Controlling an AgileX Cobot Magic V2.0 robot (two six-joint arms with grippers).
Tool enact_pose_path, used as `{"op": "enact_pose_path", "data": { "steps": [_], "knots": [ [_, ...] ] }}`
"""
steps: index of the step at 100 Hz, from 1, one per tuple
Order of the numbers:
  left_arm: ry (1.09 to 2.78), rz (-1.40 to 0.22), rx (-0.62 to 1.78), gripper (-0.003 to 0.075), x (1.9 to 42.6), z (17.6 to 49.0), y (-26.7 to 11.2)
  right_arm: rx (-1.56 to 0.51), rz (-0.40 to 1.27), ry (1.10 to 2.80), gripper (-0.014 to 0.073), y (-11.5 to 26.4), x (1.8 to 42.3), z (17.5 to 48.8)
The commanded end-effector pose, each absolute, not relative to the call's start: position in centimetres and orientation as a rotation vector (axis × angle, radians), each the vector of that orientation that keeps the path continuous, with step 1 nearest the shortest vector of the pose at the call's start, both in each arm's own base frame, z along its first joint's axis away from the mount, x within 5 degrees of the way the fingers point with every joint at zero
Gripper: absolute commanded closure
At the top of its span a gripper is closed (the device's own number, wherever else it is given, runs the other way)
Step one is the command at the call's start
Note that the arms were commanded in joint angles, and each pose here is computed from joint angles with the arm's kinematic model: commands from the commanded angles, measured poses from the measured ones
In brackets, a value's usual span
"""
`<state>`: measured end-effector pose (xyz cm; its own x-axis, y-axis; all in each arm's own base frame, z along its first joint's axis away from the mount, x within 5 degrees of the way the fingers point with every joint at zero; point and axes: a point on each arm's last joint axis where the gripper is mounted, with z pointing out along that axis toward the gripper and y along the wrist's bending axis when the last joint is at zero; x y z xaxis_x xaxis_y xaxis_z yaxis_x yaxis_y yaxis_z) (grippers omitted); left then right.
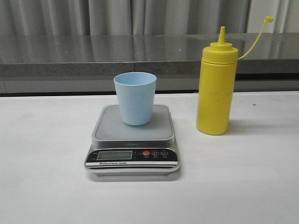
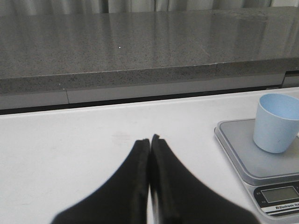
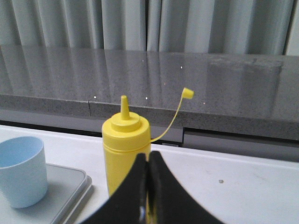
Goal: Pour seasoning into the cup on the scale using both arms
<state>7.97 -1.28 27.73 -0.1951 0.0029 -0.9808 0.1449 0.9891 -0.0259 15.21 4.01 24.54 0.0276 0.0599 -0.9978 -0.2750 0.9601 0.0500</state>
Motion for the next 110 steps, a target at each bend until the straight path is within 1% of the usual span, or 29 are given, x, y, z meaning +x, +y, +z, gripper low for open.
{"op": "enact_pose_path", "data": {
  "steps": [1, 17, 33, 51, 66, 85, 94, 110],
  "knots": [
    [1.670, -0.131, 0.075, 0.0741, 8.1, 29.3, -1.1, -0.159, 0.262, 1.438, 0.0656, 3.8, 14.7, 26.1],
    [1.670, -0.131, 0.075, 0.0741, 8.1, 29.3, -1.1, -0.148, 0.263, 1.435, 0.0656, 3.4, 13.1, 25.1],
    [1.670, -0.131, 0.075, 0.0741, 8.1, 29.3, -1.1, -0.072, 0.283, 1.411, 0.0656, 2.6, 11.5, 24.2],
    [1.670, -0.131, 0.075, 0.0741, 8.1, 29.3, -1.1, -0.117, 0.249, 1.367, 0.0656, 2.3, 10.0, 23.7],
    [1.670, -0.131, 0.075, 0.0741, 8.1, 29.3, -1.1, -0.091, 0.186, 1.433, 0.0656, 1.6, 9.3, 23.1],
    [1.670, -0.131, 0.075, 0.0741, 8.1, 29.3, -1.1, -0.067, 0.116, 1.576, 0.0656, 1.0, 8.1, 21.7],
    [1.670, -0.131, 0.075, 0.0741, 8.1, 29.3, -1.1, -0.052, 0.097, 1.589, 0.0656, 0.7, 7.4, 21.5],
    [1.670, -0.131, 0.075, 0.0741, 8.1, 29.3, -1.1, -0.013, 0.060, 1.560, 0.0656, 0.3, 6.3, 21.4]
  ]
}}
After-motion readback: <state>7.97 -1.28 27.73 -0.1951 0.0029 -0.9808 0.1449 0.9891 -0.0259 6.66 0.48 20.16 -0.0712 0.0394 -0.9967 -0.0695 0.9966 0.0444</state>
